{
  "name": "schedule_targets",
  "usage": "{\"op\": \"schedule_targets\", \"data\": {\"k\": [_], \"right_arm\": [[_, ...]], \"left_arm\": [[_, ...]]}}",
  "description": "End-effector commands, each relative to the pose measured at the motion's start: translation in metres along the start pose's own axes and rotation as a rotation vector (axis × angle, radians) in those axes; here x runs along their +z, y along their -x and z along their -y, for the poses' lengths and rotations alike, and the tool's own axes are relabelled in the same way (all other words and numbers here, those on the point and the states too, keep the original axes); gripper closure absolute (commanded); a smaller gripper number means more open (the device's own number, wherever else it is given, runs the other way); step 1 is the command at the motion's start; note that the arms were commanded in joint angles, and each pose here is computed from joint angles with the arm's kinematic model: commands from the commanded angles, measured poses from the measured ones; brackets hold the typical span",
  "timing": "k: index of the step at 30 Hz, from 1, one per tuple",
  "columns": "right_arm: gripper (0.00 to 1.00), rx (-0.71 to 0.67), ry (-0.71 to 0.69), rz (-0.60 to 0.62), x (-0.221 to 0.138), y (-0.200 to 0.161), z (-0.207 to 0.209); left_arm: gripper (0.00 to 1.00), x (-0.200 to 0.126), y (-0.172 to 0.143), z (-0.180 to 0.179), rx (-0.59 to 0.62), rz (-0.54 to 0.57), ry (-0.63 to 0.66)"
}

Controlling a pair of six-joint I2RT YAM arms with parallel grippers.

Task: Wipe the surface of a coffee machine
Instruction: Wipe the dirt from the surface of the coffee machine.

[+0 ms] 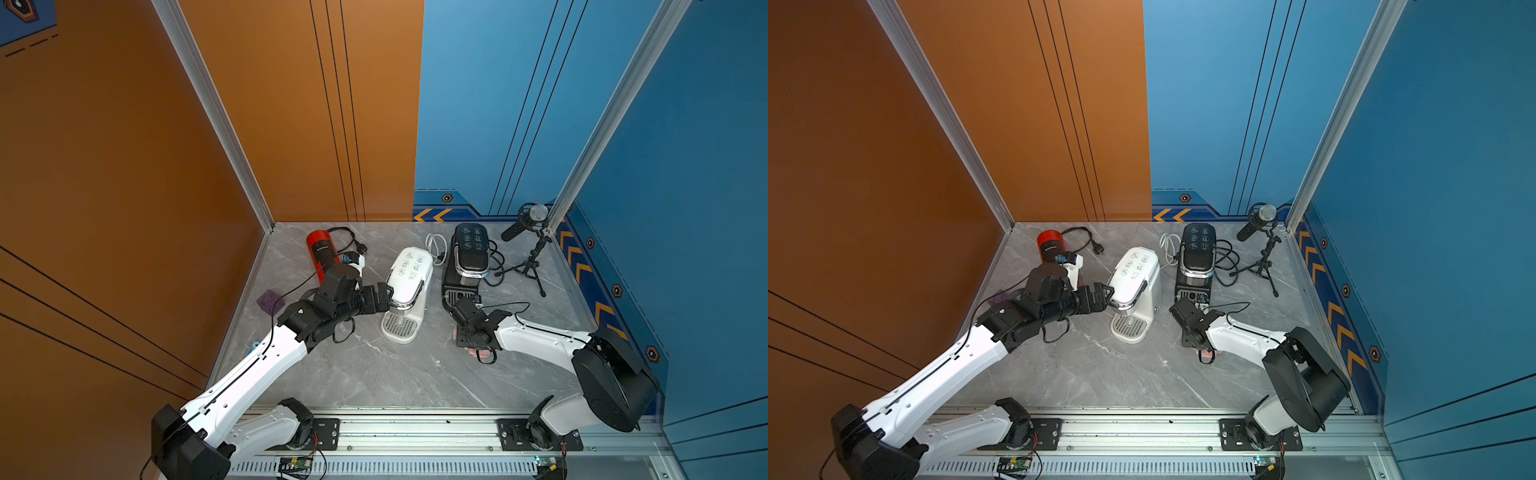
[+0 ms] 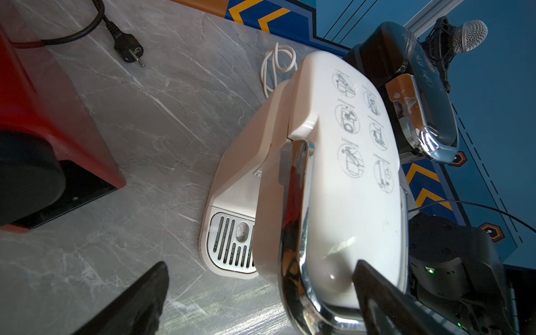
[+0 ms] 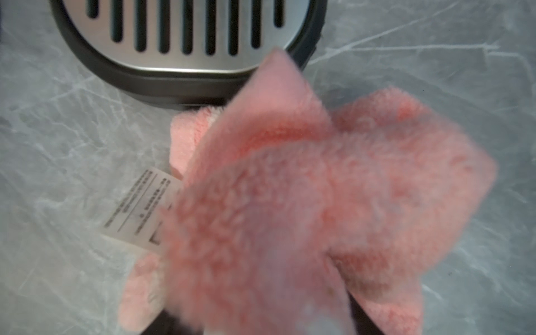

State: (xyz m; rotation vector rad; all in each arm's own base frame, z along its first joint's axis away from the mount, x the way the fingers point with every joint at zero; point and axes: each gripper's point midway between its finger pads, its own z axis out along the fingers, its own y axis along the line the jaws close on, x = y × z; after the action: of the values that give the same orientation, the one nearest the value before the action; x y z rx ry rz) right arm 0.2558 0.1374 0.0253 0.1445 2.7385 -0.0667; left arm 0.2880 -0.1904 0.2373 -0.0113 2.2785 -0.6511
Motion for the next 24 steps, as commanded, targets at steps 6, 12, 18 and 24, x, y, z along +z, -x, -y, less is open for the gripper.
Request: {"op": "schedule_targets", "data": {"k": [6, 12, 18, 24], "right_arm": [[0.42, -0.077, -0.162, -0.233, 0.032, -0.064, 0.031], [0.64, -0.095, -0.179, -0.274, 0.045, -0.086, 0.025], [0.87, -0.105, -0.194, -0.285, 0.053, -0.097, 0.026], [1.0, -0.159, -0.12, -0.074, -0.003, -0.056, -0.004]], "left_arm": [[0.0, -0.009, 0.004, -0.003, 0.009, 0.023, 0.007], [0.0, -0.015, 0.002, -0.006, 0.005, 0.033, 0.001], [0.0, -0.021, 0.002, -0.013, -0.001, 0.046, -0.001], [0.0, -0.02, 0.004, -0.016, -0.019, 0.037, -0.012]]}}
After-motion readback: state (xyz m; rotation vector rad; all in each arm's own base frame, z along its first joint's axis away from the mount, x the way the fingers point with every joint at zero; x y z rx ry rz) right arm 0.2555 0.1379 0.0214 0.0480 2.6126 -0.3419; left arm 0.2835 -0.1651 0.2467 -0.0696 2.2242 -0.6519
